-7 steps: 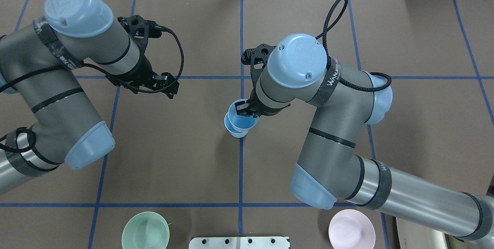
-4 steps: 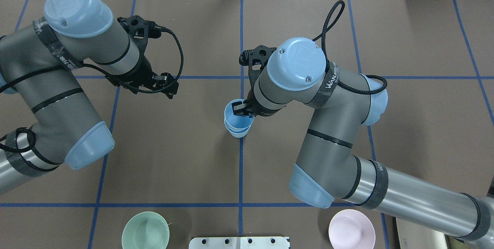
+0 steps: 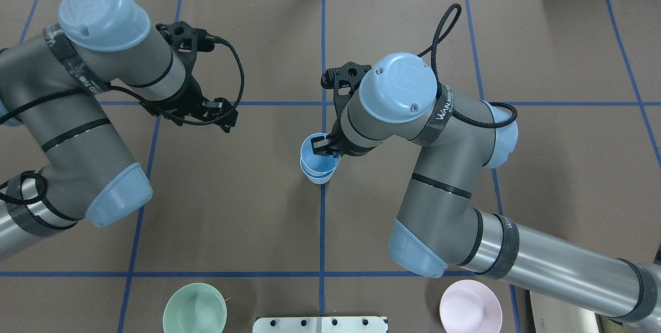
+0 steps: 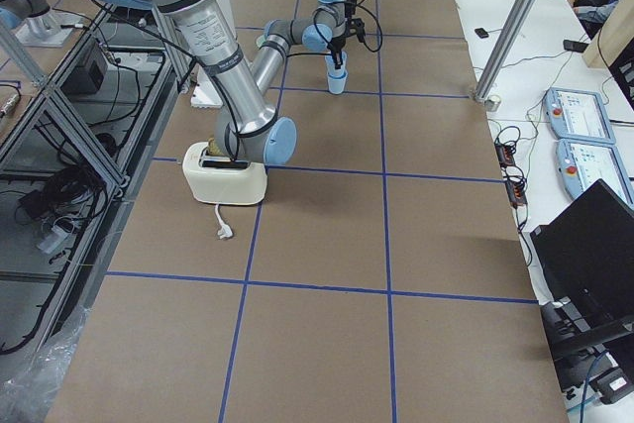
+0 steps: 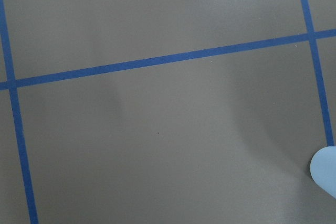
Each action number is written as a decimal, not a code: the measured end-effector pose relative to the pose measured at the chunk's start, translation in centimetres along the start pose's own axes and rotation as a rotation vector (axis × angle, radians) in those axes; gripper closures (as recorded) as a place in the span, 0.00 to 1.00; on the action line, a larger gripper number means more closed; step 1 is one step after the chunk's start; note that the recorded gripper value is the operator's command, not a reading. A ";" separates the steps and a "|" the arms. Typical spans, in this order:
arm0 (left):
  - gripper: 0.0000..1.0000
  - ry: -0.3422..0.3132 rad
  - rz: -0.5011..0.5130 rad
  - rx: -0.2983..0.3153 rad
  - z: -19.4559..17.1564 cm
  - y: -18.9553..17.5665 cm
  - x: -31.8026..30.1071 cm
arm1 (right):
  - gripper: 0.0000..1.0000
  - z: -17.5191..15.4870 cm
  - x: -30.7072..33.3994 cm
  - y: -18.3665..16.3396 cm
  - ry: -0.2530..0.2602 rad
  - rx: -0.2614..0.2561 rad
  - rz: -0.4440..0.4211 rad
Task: Stack blue cups with both arms
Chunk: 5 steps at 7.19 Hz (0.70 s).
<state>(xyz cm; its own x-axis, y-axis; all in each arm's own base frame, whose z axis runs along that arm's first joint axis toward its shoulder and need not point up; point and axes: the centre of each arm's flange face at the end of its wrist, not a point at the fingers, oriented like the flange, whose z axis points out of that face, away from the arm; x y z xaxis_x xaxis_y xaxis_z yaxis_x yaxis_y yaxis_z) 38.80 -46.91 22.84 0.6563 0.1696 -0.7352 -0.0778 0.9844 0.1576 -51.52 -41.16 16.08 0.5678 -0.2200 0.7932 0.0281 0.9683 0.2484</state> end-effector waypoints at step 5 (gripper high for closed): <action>0.02 -0.002 0.000 0.002 0.2 0.1 -0.6 | 0.00 -1.6 1.3 -1.5 -0.012 0.009 0.013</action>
<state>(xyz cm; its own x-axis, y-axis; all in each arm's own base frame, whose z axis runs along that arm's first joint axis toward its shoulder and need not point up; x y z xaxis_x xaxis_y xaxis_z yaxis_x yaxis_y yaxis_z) 38.60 -46.95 23.44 0.6578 0.1690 -0.7339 -0.0758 0.9844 0.1588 -49.53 -42.73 15.90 0.5581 -0.2084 0.8032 0.0133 0.9701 0.2424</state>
